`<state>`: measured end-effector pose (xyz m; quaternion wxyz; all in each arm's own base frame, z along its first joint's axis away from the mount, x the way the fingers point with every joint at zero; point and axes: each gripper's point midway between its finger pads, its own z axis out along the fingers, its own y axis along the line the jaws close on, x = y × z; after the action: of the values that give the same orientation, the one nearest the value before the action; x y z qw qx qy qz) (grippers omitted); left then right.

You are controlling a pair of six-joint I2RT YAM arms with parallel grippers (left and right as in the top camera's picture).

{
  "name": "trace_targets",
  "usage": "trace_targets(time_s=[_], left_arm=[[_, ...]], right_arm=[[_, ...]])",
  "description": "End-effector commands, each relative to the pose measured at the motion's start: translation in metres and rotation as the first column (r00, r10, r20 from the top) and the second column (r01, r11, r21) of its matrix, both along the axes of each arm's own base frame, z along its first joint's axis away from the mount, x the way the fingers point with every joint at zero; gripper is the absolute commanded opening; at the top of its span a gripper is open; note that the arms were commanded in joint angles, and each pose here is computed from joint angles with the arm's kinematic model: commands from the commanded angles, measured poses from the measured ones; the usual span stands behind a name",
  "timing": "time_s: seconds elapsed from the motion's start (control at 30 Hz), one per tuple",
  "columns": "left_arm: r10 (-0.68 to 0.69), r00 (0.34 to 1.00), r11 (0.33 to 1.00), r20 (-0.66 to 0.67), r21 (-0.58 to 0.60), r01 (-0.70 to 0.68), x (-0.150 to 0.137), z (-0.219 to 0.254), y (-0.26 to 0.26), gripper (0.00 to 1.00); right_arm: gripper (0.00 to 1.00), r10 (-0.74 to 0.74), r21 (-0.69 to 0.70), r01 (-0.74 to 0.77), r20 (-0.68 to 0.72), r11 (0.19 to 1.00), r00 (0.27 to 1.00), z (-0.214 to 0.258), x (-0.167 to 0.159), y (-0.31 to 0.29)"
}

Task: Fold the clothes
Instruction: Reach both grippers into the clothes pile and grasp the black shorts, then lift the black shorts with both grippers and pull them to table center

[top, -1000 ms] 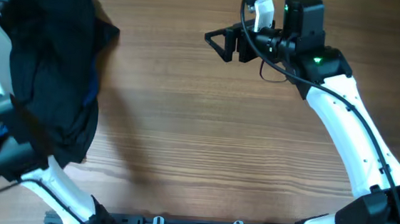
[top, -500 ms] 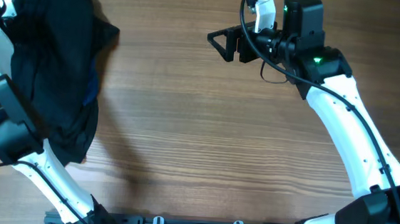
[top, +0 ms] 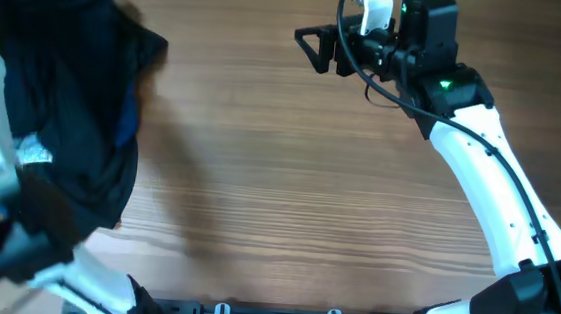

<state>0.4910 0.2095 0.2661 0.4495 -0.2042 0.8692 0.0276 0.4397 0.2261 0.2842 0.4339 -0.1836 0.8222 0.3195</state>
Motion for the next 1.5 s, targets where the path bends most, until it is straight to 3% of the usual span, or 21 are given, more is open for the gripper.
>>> trace_targets(time_s=[0.0,0.17,0.3,0.5,0.73,0.97,1.13,1.47], left_arm=[[-0.151,0.958,0.988,0.243,0.068,0.139,-0.034,0.132,-0.091,0.04],[-0.362,0.853,0.932,0.376,0.135,0.336,-0.07,0.199,-0.199,0.04],[-0.444,0.788,0.886,0.427,0.079,0.457,-0.088,0.214,-0.265,0.04],[-0.52,0.764,0.822,0.381,-0.02,0.569,-0.087,0.189,-0.331,0.04],[-0.596,0.766,0.771,0.241,-0.097,0.63,-0.057,0.122,-0.385,0.04],[-0.642,0.753,0.742,0.144,-0.132,0.657,-0.034,0.067,-0.42,0.04],[-0.639,0.748,0.739,0.177,-0.131,0.661,-0.031,0.075,-0.423,0.04],[-0.632,0.749,0.738,0.198,-0.143,0.66,-0.031,0.079,-0.426,0.04]], right_arm=[[0.95,-0.015,0.035,0.013,0.058,0.999,0.998,0.029,0.002,-0.012],[0.95,-0.013,0.1,0.008,0.045,0.995,0.999,0.053,-0.011,-0.05],[0.94,-0.104,0.126,0.104,-0.001,0.987,0.995,0.066,-0.024,-0.108],[0.95,-0.251,0.101,0.26,-0.088,0.96,0.964,0.059,-0.043,-0.18],[0.95,-0.248,0.073,0.271,-0.227,0.96,0.942,0.025,-0.05,-0.187],[0.94,-0.13,0.178,0.223,-0.424,0.958,0.896,-0.017,-0.044,-0.17],[0.92,-0.003,0.272,0.176,-0.537,0.946,0.843,-0.054,-0.028,-0.148],[0.91,0.133,0.449,0.245,-0.66,0.859,0.74,-0.097,0.021,-0.114]])
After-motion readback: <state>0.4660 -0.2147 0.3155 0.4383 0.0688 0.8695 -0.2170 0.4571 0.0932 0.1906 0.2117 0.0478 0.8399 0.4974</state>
